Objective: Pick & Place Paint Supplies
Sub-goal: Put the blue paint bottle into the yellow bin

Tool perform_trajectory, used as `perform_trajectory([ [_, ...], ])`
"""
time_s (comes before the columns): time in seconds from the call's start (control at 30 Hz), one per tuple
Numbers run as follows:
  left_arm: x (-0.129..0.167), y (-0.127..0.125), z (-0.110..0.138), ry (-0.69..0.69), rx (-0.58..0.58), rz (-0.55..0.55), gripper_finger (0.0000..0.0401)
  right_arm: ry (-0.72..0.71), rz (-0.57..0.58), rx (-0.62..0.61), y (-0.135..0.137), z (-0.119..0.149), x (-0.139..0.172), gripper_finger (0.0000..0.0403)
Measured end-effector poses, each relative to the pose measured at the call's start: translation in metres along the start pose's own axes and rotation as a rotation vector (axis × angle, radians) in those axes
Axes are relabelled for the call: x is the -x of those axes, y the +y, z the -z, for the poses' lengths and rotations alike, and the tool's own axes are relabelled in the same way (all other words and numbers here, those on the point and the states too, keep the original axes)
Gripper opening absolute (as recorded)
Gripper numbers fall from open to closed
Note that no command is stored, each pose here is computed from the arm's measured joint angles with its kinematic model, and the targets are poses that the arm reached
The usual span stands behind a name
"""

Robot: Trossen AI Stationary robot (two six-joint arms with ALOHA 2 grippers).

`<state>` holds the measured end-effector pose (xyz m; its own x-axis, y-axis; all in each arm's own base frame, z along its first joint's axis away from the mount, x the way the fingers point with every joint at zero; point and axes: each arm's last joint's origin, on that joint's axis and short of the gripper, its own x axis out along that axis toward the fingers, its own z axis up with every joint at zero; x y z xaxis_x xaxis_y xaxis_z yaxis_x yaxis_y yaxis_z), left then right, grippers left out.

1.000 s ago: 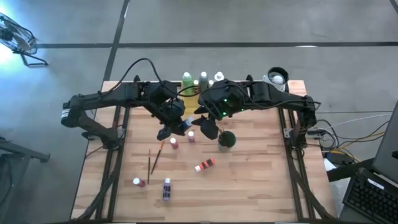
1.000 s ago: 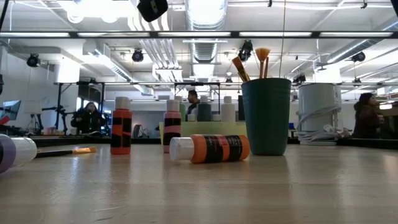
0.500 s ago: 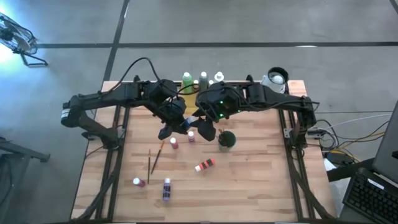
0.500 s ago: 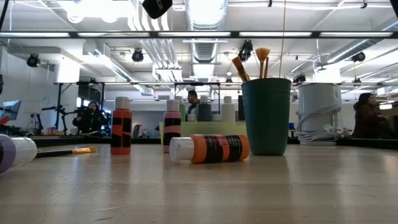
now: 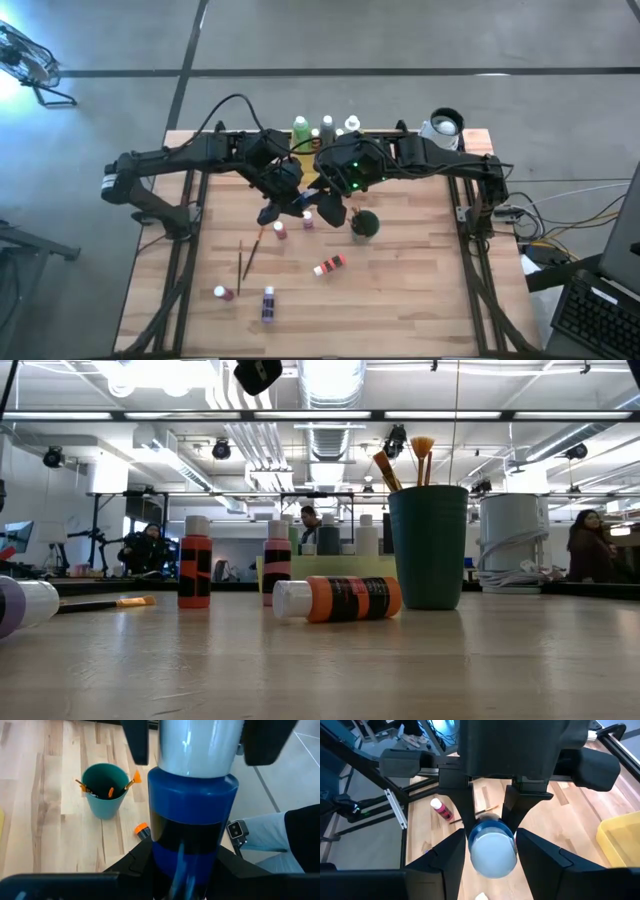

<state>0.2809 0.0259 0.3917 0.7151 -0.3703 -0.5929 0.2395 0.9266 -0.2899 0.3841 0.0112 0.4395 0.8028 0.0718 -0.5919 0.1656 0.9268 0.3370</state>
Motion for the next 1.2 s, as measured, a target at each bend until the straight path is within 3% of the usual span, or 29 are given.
perform_trajectory([
  [0.4, 0.0, -0.0001, 0.0, 0.0, 0.0, 0.002, 0.0119, 0.007, -0.004, 0.0, -0.0001, 0.0007, -0.0005, 0.0135],
  [0.83, 0.0, -0.0004, 0.0003, 0.002, 0.001, 0.012, 0.012, 0.032, -0.018, -0.001, -0.001, 0.0038, -0.0047, 0.0155],
  [1.2, 0.0001, -0.0006, 0.0003, 0.002, 0.003, 0.015, 0.012, 0.029, -0.015, 0.003, -0.0009, 0.0037, -0.0047, 0.0113],
])
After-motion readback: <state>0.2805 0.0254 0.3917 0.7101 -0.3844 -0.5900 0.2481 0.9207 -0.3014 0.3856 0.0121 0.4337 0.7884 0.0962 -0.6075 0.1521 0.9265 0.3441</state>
